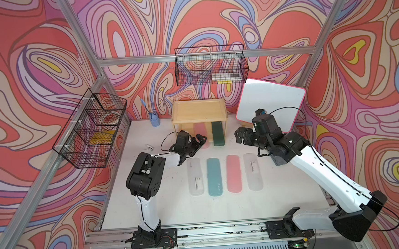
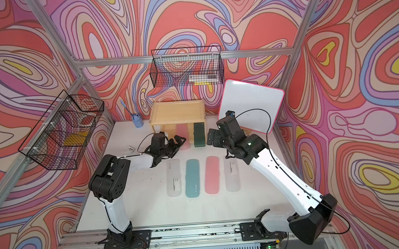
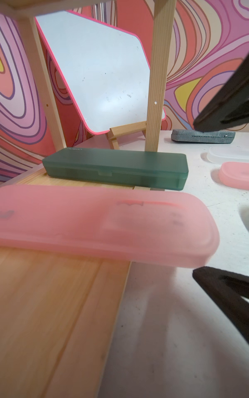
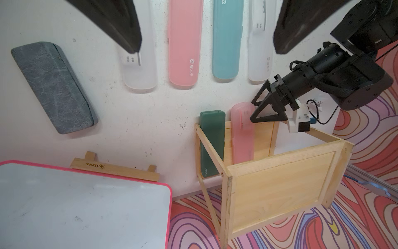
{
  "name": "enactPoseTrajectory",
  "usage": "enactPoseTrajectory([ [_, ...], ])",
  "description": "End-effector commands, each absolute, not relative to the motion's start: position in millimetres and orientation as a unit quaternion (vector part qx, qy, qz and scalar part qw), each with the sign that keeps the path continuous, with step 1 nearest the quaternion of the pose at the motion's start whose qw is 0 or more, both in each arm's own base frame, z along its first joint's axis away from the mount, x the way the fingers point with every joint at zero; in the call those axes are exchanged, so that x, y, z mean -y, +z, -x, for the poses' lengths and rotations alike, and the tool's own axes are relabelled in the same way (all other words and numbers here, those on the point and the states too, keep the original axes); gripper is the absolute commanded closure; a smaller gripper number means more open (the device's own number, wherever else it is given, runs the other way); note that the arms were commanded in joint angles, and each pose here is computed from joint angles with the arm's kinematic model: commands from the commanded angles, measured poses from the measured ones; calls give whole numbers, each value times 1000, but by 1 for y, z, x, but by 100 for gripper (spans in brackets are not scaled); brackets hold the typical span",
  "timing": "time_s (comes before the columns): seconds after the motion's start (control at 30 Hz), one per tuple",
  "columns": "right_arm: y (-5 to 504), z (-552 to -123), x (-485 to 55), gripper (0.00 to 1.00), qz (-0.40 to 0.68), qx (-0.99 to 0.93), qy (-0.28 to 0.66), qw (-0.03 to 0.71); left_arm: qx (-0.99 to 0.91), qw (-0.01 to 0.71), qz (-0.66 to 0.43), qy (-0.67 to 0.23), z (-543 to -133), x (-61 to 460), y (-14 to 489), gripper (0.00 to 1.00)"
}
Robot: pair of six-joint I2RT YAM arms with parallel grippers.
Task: Remove the pencil cases from the shelf
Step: Pick up the pencil case from the shelf.
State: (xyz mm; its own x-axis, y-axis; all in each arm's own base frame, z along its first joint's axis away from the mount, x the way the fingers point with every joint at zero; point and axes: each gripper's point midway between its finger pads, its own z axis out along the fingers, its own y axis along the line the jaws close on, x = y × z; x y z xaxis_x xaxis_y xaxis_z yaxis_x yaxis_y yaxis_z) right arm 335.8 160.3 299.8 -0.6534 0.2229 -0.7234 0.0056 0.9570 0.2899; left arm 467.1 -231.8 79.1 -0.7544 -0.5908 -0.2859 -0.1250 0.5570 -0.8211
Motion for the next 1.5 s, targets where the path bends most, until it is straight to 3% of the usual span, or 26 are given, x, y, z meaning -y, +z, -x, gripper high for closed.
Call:
enactPoseTrajectory([
  [0.0, 294, -339, -158, 2, -61, -902, 124, 409, -833, 271, 219, -429, -474, 232, 71, 1],
  [0.37, 287, -345, -161, 2, -60, -906, 122, 402, -826, 274, 230, -436, -484, 233, 61, 5],
  [0.8, 280, -348, -164, 2, -58, -909, 124, 393, -811, 271, 246, -456, -484, 235, 59, 34],
  [0.9, 279, -347, -166, 2, -58, -910, 129, 391, -811, 273, 250, -454, -481, 232, 59, 37],
  [1.0, 279, -347, -167, 2, -58, -910, 131, 389, -810, 273, 251, -453, -478, 230, 58, 47],
  [1.47, 277, -341, -165, 2, -61, -911, 137, 384, -803, 280, 258, -459, -475, 227, 61, 66],
])
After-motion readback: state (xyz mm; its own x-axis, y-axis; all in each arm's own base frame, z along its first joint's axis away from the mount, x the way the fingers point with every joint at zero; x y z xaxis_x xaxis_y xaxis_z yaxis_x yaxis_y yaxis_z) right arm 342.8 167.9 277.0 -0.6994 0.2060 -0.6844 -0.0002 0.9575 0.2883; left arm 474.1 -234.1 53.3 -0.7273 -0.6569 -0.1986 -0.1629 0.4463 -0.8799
